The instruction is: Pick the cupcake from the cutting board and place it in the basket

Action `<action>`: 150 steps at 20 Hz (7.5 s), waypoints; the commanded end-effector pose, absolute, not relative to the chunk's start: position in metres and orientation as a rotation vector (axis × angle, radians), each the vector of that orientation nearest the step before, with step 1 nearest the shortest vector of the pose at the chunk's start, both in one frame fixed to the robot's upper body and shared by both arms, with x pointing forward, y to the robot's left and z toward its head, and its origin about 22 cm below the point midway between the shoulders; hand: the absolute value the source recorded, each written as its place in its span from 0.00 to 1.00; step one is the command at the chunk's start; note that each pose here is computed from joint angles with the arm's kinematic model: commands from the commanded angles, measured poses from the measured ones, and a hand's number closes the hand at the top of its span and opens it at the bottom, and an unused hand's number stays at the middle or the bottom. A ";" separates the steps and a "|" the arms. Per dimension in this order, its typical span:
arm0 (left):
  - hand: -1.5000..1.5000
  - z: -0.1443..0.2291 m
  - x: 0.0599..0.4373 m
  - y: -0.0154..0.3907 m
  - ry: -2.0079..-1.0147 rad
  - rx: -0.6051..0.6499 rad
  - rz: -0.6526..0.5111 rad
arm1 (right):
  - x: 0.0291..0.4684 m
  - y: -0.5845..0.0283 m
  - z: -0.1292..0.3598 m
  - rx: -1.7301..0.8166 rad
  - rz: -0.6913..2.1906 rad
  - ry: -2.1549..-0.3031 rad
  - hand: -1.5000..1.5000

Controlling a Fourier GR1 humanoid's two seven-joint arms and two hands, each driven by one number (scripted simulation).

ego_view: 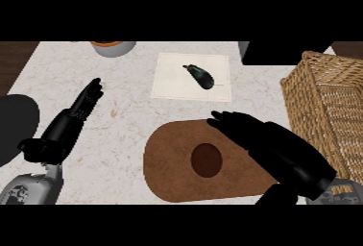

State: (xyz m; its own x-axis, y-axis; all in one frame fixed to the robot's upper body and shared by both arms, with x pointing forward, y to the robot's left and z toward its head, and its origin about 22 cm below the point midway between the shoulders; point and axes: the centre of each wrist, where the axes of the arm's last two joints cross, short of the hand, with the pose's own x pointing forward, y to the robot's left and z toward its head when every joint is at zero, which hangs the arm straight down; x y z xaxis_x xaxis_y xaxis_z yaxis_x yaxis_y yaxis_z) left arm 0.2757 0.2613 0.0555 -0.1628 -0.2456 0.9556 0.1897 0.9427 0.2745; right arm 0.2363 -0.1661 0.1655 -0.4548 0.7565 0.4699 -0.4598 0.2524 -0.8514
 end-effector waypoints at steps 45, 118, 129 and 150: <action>0.50 0.065 0.274 0.248 -1.683 0.033 -0.379 | 0.249 -0.118 0.035 -0.388 1.532 -1.407 0.00; 0.50 0.061 0.278 0.269 -1.688 0.049 -0.373 | 0.026 -0.254 0.156 -0.698 0.478 -1.816 1.00; 0.50 0.063 0.280 0.251 -1.702 0.014 -0.416 | 0.088 -0.283 0.160 -0.851 0.220 -1.794 1.00; 0.50 0.074 0.279 0.274 -1.700 0.043 -0.406 | 0.246 -0.442 0.152 -0.966 0.200 -1.713 1.00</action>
